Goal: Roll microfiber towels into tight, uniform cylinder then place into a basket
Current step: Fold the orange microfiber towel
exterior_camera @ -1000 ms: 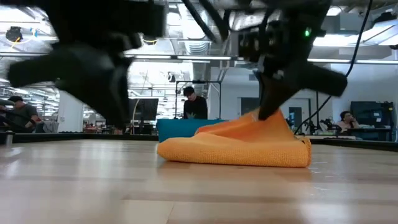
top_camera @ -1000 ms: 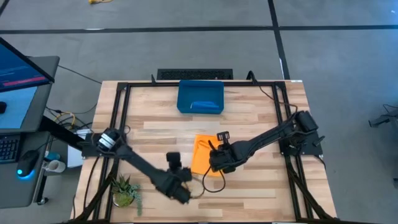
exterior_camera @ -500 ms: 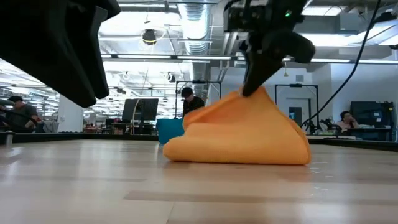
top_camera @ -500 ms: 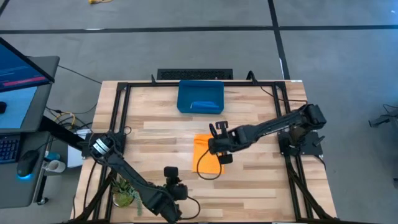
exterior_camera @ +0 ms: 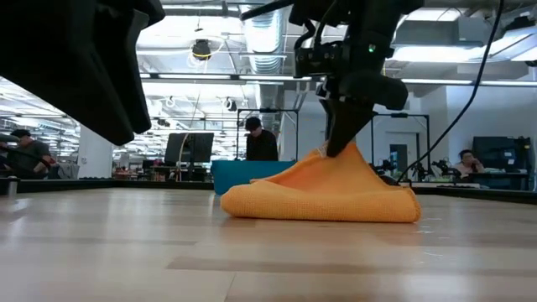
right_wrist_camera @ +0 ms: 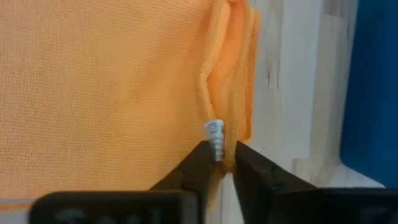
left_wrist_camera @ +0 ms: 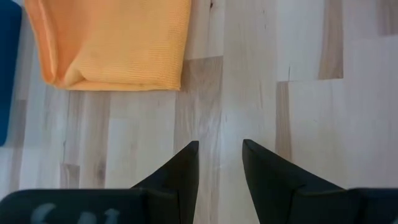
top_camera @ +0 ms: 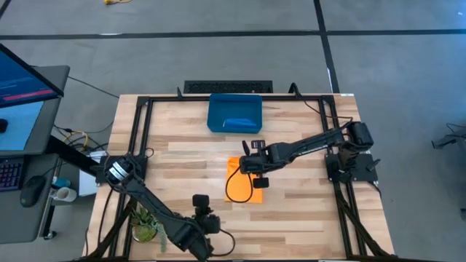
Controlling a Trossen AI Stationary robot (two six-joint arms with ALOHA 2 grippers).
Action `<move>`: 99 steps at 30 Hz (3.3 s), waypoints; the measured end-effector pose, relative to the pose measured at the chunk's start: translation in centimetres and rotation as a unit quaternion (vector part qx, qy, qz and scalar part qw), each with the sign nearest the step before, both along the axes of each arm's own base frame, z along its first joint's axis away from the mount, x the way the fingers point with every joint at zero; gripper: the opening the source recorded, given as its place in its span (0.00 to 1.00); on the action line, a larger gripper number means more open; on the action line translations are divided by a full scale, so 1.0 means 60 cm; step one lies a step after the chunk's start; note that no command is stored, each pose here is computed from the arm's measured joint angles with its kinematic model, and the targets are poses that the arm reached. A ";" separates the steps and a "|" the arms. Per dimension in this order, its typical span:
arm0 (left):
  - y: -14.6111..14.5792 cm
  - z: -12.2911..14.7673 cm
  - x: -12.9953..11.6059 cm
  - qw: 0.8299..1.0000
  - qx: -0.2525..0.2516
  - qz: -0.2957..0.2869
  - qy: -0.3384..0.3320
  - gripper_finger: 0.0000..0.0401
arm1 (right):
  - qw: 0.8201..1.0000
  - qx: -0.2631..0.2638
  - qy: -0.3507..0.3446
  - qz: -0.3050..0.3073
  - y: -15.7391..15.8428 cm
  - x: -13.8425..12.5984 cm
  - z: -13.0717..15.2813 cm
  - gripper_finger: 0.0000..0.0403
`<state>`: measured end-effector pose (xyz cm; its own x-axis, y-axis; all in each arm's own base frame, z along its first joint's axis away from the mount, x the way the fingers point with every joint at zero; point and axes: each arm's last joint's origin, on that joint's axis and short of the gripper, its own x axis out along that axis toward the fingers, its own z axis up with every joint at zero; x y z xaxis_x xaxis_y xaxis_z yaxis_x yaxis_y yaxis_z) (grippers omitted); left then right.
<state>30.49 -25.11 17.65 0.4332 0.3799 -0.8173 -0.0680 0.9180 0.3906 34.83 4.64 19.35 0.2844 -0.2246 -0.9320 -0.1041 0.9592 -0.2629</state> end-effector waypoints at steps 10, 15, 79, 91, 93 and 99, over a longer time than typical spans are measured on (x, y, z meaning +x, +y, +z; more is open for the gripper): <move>0.001 0.000 0.001 1.000 0.002 -0.004 0.002 0.29 | 1.000 0.001 -0.004 -0.005 -0.005 -0.007 0.015 0.43; 0.003 0.001 0.006 1.000 0.003 0.000 -0.008 0.29 | 1.000 0.004 -0.017 -0.010 -0.010 -0.040 0.067 0.44; 0.277 -0.096 0.120 0.976 -0.050 0.154 -0.147 0.29 | 0.975 0.103 -0.192 -0.051 0.022 -0.137 -0.144 0.34; 0.282 -0.099 0.114 0.970 -0.084 0.185 -0.133 0.29 | 0.976 0.121 -0.170 -0.059 0.004 -0.141 -0.138 0.34; 0.270 -0.082 0.106 0.974 -0.070 0.168 -0.137 0.29 | 0.977 0.119 -0.165 -0.058 0.002 -0.149 -0.129 0.34; 0.224 -0.014 0.074 0.974 0.006 0.131 -0.186 0.29 | 0.969 0.135 -0.198 -0.054 0.013 -0.171 -0.074 0.34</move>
<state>34.92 -11.65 16.79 0.5846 0.5265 -0.6173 -0.4388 0.8452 0.3053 24.59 5.40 14.89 0.6203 -0.0355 -0.7835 0.0578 0.9983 0.0005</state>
